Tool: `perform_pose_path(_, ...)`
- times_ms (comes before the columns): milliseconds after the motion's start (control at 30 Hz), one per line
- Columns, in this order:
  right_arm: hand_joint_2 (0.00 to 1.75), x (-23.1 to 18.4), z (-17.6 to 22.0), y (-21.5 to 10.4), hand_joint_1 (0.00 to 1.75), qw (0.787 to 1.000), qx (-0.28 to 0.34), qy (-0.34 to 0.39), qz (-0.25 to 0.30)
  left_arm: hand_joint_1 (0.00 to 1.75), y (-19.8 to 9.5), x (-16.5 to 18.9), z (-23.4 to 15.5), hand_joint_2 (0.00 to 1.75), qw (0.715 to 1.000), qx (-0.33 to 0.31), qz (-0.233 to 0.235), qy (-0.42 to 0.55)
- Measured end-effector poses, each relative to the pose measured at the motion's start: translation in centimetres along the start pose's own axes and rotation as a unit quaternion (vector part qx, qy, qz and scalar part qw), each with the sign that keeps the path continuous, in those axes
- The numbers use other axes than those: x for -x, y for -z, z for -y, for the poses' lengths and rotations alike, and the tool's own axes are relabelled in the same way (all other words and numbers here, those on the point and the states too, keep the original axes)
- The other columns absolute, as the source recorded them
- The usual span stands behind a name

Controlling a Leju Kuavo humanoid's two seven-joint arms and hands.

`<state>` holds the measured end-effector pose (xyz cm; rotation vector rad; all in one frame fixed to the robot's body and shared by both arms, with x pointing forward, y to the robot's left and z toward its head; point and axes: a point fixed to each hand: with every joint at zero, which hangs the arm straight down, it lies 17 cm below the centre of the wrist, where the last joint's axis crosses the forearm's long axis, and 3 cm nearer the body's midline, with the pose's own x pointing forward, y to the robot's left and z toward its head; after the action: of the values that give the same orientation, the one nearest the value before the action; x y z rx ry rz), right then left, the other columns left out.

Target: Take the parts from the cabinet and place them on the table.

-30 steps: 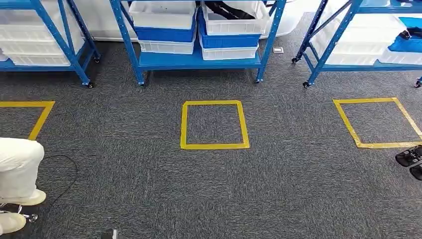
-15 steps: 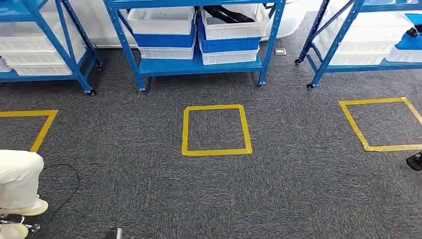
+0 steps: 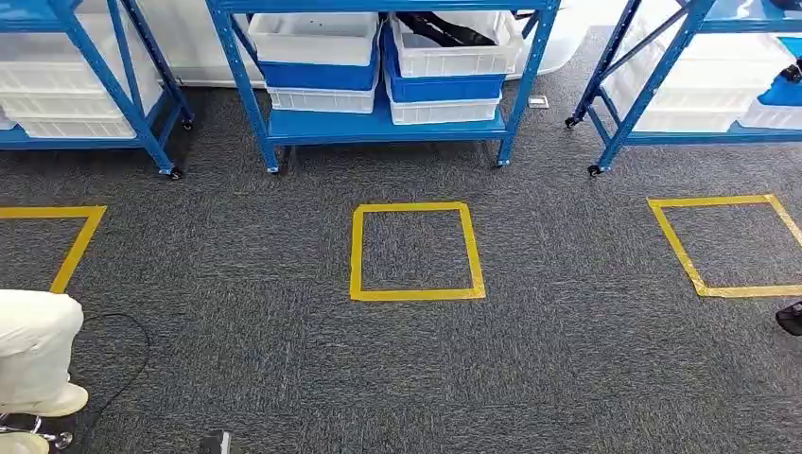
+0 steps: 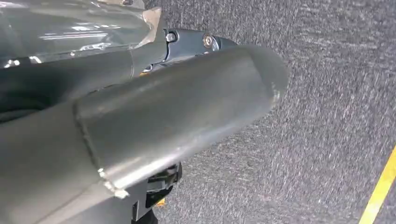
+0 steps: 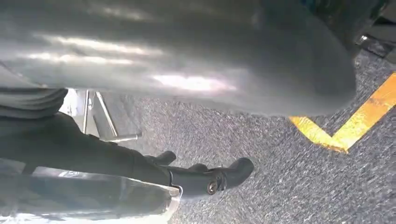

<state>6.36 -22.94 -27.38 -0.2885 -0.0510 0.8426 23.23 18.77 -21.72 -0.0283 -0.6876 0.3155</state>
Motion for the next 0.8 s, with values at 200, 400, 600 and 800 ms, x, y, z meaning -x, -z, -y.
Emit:
perform_pose_path(200, 0.00, 0.02, -0.04, -0.01, 0.00, 1.000, -0.001, 0.002, -0.001, 0.00, 0.10, -0.37, 0.29, 0.00, 1.000, 0.004, 0.004, 0.006)
perform_pose_path(400, 0.00, 0.02, -0.01, 0.00, 0.00, 1.000, 0.000, 0.000, 0.000, 0.00, 0.07, -0.54, 0.58, 0.00, 1.000, 0.011, 0.007, 0.001)
perform_pose_path(600, 0.00, 0.03, 0.10, 0.06, 0.00, 1.000, 0.001, -0.005, 0.003, 0.00, 0.04, -0.76, 0.66, 0.00, 1.000, 0.011, 0.012, -0.009)
perform_pose_path(800, 0.00, 0.17, 0.27, 0.14, 0.00, 1.000, 0.003, -0.007, 0.003, 0.00, 0.02, -0.74, 0.79, 0.00, 1.000, 0.012, 0.012, -0.010)
